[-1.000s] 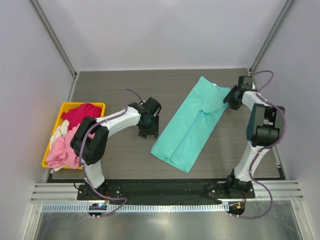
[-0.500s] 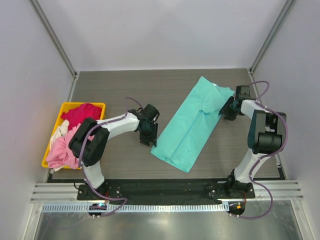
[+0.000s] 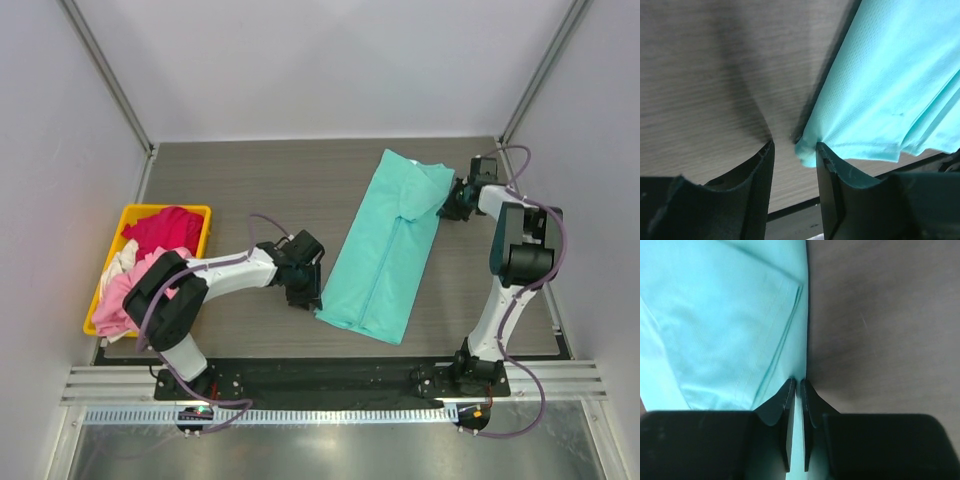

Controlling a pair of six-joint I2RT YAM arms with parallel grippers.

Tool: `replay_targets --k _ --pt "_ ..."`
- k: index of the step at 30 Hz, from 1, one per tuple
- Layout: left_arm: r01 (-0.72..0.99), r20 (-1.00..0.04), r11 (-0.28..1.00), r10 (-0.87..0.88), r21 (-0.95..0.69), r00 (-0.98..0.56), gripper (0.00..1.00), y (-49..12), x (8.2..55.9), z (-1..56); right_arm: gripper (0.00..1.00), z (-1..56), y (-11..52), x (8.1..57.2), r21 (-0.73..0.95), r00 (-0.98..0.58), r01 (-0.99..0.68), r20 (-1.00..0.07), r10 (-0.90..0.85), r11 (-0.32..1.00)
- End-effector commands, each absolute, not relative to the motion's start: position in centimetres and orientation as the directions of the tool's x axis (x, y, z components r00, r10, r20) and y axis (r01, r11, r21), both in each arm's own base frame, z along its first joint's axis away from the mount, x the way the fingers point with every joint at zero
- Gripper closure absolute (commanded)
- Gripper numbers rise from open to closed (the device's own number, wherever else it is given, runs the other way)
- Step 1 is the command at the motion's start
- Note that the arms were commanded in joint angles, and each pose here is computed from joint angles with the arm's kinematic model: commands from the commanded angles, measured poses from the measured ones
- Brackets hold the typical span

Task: Fold and stack the t-shirts
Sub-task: Fold the tshirt

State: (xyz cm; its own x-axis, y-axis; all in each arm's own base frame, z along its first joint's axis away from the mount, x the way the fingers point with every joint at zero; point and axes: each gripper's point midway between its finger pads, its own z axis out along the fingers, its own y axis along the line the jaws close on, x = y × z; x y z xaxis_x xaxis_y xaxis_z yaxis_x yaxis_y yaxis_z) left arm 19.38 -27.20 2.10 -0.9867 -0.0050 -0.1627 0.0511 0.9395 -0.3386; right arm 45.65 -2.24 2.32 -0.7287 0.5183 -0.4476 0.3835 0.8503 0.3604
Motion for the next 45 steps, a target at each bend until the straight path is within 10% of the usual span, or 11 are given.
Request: replay_targets --k 1,8,21,30,38,45 --pt "-0.019 -0.169 0.945 -0.077 -0.326 -0.983 0.59 -26.6 18.8 2.2 0.84 3.2 -1.5 49.8 0.412 -0.733 0.285 -0.489 0.474 0.866" --pt "0.073 -0.221 0.934 -0.006 -0.349 -0.975 0.51 -28.0 20.1 4.5 0.66 4.8 -0.6 53.6 0.434 -0.747 0.217 -0.503 0.435 0.874" --pt "0.148 -0.181 0.920 0.085 -0.364 -0.980 0.51 -29.7 20.3 2.4 0.49 8.1 -1.0 45.6 0.356 -0.757 0.351 -0.436 0.486 0.866" --pt "0.173 -0.189 0.912 0.108 -0.371 -0.976 0.86 -30.2 17.6 1.5 0.53 8.9 2.8 41.8 0.330 -0.774 0.364 -0.414 0.480 0.871" --pt "0.115 -0.171 0.923 0.054 -0.367 -0.984 0.98 -31.6 13.8 0.4 0.65 9.2 10.2 46.0 0.286 -0.776 0.189 -0.542 0.321 0.939" --pt "0.067 -0.220 0.927 -0.017 -0.368 -0.975 0.56 -30.9 14.1 2.4 0.67 6.8 14.2 49.5 0.283 -0.758 0.143 -0.586 0.289 0.949"
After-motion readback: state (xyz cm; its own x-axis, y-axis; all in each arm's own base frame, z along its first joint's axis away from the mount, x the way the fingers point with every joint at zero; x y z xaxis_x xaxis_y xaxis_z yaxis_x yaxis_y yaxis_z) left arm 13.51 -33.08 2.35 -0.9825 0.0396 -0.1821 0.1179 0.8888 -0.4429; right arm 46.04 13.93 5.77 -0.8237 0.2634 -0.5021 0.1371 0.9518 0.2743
